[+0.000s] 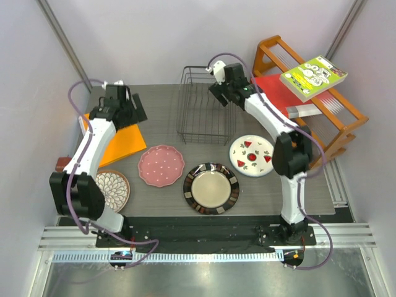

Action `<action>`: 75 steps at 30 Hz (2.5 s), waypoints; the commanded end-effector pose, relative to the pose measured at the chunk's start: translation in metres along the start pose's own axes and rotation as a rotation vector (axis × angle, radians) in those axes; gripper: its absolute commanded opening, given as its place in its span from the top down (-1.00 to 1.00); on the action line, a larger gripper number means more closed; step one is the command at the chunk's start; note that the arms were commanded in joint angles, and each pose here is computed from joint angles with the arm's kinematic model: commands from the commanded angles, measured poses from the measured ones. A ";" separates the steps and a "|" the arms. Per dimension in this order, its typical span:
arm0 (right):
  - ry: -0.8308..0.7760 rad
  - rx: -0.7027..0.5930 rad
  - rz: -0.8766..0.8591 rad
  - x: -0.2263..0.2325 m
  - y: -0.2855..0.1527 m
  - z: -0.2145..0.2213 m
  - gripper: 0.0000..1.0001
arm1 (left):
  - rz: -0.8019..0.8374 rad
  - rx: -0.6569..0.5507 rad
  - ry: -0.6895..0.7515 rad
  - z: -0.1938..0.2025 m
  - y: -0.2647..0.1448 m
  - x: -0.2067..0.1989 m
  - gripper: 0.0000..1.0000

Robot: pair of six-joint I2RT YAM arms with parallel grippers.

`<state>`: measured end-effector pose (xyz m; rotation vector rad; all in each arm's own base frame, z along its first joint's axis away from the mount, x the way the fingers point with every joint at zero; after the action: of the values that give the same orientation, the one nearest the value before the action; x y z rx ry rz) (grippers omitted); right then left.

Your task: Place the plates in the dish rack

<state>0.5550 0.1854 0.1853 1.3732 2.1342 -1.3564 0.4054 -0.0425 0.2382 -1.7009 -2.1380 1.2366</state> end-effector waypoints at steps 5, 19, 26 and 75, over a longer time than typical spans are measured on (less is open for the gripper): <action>0.155 -0.193 -0.198 0.048 -0.136 -0.027 -0.79 | -0.061 0.360 -0.262 0.126 -0.020 0.045 -0.48; 0.947 0.045 -0.728 0.158 -0.249 0.080 -0.70 | 0.324 0.702 -0.171 0.244 -0.059 -0.001 -0.09; 1.127 0.213 -0.736 0.186 -0.259 0.141 -0.71 | 0.291 0.752 -0.157 0.274 -0.057 0.006 0.01; 1.338 0.168 -1.122 0.277 -0.257 0.126 -0.54 | 0.486 1.015 0.013 0.331 -0.054 -0.023 1.00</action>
<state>0.1717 0.1814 0.0608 1.7538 4.0831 -0.9954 0.1829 -0.2205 0.0553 -1.5840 -0.8375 1.9998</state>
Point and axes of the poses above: each gripper's point midway between its finger pads, its own y axis out along the fingers, its own x axis along the line the jaws close on, z = x × y, the point moved 3 cm from there along -y, back along the fingers, and after that the axes turned 13 degrees about -y, right-handed, at the moved point
